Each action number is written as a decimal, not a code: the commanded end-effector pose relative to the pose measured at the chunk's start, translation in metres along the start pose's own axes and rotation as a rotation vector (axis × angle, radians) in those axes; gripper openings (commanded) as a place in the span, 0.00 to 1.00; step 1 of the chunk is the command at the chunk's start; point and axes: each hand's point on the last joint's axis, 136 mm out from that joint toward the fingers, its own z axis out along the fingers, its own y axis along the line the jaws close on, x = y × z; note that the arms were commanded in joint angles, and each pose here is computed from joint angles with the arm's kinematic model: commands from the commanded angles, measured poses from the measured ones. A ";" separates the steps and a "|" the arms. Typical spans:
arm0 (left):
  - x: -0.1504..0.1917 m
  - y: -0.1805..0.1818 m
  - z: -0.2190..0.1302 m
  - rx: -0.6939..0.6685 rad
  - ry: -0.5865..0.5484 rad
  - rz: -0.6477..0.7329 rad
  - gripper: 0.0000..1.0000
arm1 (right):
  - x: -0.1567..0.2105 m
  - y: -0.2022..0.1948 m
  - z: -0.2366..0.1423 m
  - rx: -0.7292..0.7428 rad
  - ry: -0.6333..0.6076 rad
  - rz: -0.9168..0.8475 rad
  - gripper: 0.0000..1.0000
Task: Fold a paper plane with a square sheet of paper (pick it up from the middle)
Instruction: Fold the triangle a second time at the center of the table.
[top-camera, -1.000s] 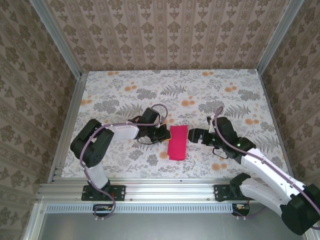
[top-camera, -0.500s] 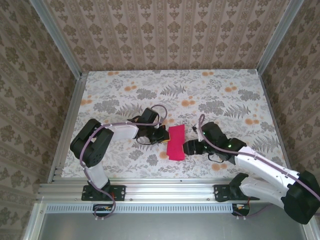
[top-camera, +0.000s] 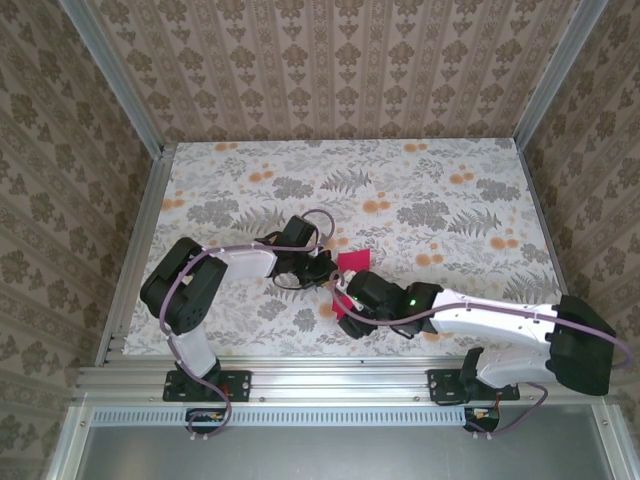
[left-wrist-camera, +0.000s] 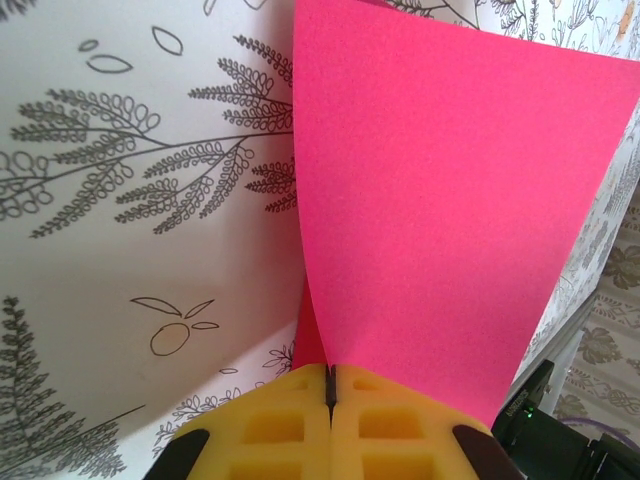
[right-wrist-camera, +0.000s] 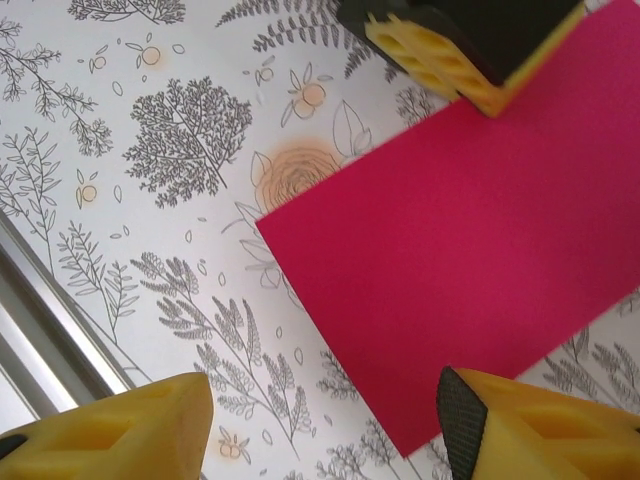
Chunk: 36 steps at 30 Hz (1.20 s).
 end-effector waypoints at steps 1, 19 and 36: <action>-0.003 -0.019 -0.008 0.029 -0.007 0.025 0.00 | -0.021 0.002 0.000 0.042 -0.036 -0.073 0.65; -0.002 -0.026 0.000 0.025 0.006 0.031 0.00 | -0.020 -0.006 0.026 0.230 0.072 -0.040 0.58; 0.000 -0.027 0.000 0.010 0.010 0.037 0.00 | -0.007 -0.010 0.013 0.236 0.120 0.022 0.21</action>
